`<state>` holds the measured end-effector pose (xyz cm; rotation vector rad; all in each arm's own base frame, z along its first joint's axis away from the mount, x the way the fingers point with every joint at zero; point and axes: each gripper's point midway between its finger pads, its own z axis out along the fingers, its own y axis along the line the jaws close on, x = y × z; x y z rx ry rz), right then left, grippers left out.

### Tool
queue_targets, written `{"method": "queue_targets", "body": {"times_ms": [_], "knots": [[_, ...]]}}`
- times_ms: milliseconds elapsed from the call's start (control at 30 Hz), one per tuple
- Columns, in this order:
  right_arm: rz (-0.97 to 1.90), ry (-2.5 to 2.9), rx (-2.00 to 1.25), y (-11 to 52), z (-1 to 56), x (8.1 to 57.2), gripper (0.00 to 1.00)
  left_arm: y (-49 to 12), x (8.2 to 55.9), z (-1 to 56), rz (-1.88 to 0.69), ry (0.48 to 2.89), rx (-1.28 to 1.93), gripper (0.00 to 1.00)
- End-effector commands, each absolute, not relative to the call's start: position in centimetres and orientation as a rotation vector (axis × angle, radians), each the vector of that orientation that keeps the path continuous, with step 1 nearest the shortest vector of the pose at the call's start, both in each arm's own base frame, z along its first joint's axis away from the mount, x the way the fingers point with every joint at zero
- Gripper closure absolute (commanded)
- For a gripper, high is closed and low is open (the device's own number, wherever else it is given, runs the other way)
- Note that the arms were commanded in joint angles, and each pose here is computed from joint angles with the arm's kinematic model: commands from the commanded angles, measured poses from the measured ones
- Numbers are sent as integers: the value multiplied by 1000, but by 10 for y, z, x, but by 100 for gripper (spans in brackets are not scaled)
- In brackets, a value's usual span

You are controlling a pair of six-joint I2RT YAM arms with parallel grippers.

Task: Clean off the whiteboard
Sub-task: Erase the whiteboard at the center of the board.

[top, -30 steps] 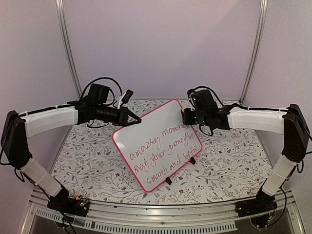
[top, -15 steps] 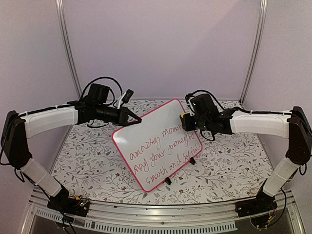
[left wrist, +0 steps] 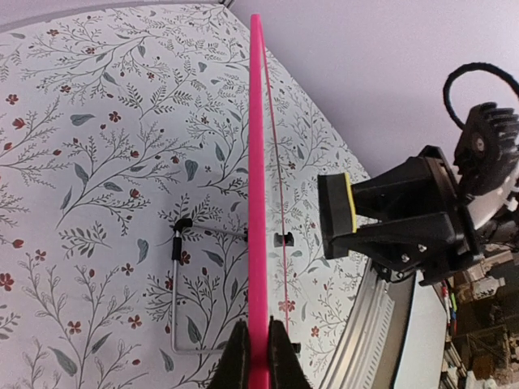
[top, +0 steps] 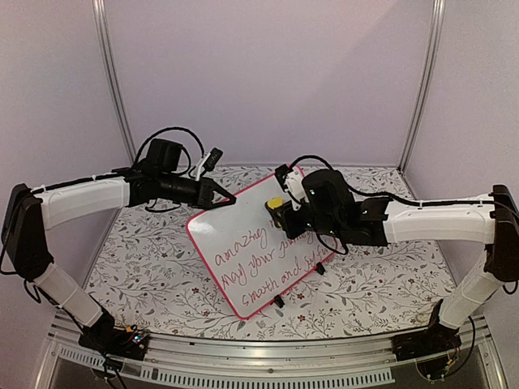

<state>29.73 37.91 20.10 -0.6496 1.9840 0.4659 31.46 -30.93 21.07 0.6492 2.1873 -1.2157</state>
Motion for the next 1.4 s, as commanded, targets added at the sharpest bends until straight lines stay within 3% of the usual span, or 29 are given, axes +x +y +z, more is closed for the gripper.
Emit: {"method": "queue_targets", "body": {"times_ms": [0, 1367], "knots": [[530, 1884, -699, 396, 224, 283, 76, -313, 311, 206, -1191, 2159, 722, 100], [691, 1993, -607, 428, 252, 268, 77, -307, 315, 219, -1093, 2127, 684, 100]]}}
